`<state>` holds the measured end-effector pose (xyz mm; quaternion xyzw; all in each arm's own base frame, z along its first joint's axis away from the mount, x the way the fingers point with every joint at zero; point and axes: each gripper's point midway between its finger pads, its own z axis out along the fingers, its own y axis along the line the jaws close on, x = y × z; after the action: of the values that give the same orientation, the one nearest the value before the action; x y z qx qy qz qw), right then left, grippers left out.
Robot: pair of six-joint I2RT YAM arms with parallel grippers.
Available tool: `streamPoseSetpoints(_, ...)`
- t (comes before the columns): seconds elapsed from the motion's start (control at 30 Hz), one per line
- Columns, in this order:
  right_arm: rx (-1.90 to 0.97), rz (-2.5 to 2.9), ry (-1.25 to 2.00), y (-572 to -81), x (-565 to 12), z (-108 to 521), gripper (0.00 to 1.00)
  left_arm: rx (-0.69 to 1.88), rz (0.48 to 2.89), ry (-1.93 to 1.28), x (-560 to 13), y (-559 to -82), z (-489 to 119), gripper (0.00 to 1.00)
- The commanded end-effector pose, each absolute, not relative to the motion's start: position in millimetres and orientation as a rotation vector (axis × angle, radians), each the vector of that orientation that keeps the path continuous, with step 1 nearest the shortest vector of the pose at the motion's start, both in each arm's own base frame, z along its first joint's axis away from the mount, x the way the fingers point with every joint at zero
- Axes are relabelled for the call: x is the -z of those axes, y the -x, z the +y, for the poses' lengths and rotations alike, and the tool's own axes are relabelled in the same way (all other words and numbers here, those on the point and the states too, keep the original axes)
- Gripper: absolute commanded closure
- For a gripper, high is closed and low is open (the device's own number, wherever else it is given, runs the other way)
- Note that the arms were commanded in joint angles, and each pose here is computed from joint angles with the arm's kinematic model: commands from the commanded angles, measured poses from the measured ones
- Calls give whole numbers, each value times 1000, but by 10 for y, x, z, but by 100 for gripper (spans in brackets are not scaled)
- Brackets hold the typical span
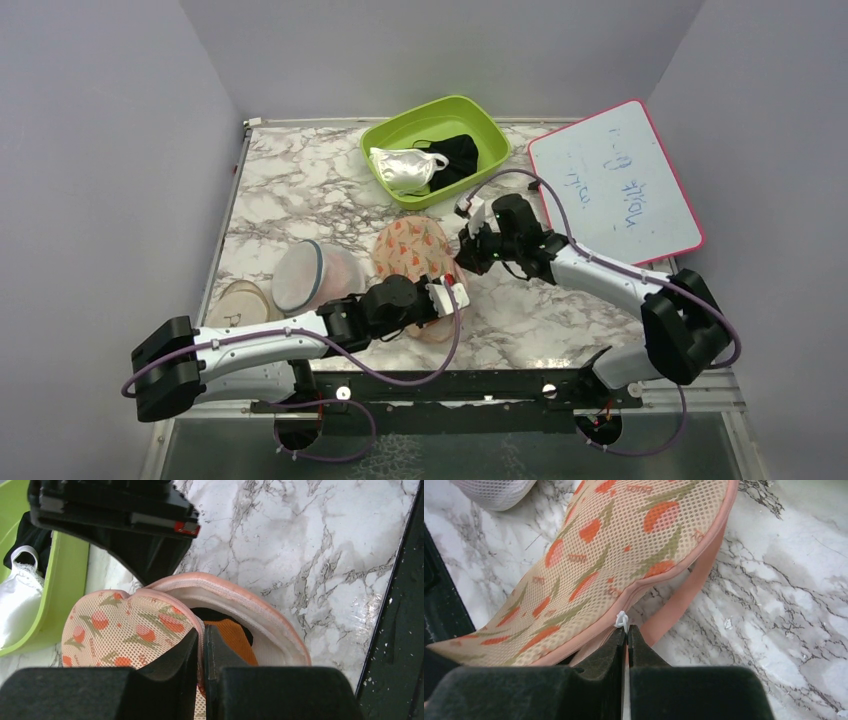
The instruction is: Unzip the laundry bag and remove the bra
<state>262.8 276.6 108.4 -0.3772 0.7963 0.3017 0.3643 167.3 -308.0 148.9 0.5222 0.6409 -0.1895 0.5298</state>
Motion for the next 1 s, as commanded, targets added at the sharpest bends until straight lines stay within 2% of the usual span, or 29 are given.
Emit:
streamPoseSetpoints(0.0,-671,2049,947,-2938,-1067,2798,99,539,1443,-1293,-1590,-1490,-3172,100)
streamPoseSetpoints(0.27,-687,2022,937,-3132,-924,2959,99,562,1476,-1271,-1516,-1432,-3153,100)
streamPoseSetpoints(0.57,-847,1889,949,-2673,-1235,2895,99,566,1586,-1142,-1395,-1483,-3045,99)
streamPoseSetpoints(0.7,-920,1876,910,-2515,-1270,2881,99,534,1604,-1157,-1390,-1523,-3074,80)
streamPoseSetpoints(0.87,-945,1881,891,-2414,-1294,2835,99,504,1616,-1132,-1461,-1590,-3084,47)
streamPoseSetpoints(0.97,-950,1889,897,-2372,-1292,2814,99,502,1646,-1046,-1559,-1658,-3085,32)
